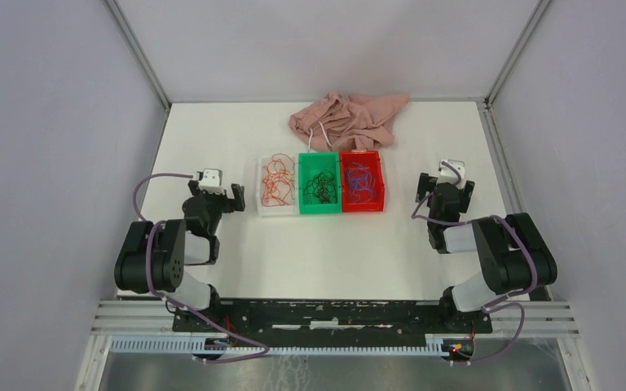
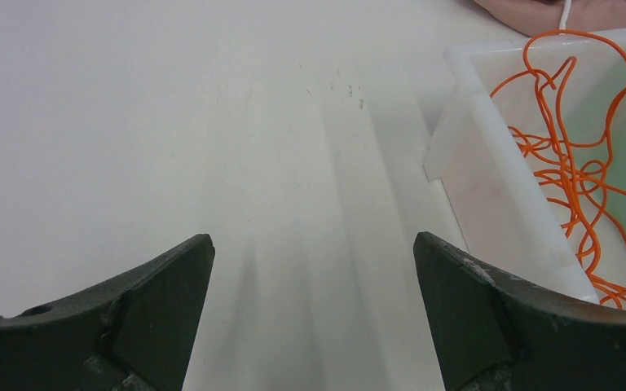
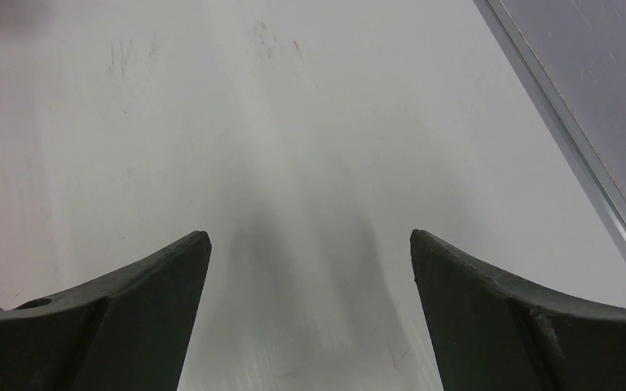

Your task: Untangle the cables

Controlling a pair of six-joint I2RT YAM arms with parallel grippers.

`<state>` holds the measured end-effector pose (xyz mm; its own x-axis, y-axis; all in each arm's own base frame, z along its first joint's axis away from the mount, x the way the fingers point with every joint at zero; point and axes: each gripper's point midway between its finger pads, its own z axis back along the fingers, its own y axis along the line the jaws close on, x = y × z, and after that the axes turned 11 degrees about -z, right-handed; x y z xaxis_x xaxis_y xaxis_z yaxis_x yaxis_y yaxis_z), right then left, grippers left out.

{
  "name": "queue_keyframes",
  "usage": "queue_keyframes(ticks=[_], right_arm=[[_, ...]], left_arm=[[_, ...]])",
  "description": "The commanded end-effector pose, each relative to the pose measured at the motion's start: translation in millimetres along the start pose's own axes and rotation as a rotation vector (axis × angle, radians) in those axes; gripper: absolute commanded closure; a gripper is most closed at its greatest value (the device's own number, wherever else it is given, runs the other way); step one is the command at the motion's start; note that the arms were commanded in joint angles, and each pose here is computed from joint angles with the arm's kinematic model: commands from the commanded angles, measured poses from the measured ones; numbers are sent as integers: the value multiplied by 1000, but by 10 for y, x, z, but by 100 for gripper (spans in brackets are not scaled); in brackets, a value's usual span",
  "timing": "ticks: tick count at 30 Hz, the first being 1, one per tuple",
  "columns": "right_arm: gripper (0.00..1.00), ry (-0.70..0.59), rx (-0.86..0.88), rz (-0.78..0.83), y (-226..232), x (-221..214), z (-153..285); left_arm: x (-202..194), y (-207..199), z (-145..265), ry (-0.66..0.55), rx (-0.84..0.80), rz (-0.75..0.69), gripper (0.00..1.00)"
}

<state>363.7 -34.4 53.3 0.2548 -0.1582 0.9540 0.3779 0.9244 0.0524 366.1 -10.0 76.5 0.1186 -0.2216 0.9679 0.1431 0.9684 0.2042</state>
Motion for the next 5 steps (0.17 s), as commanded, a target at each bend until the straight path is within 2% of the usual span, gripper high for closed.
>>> queue_keyframes(ticks=[1, 5], right_arm=[[1, -65, 16, -38, 67, 236, -33], [1, -67, 17, -40, 74, 241, -33]], left_arm=[[154, 55, -57, -43, 31, 32, 1], [147, 52, -55, -39, 37, 30, 1]])
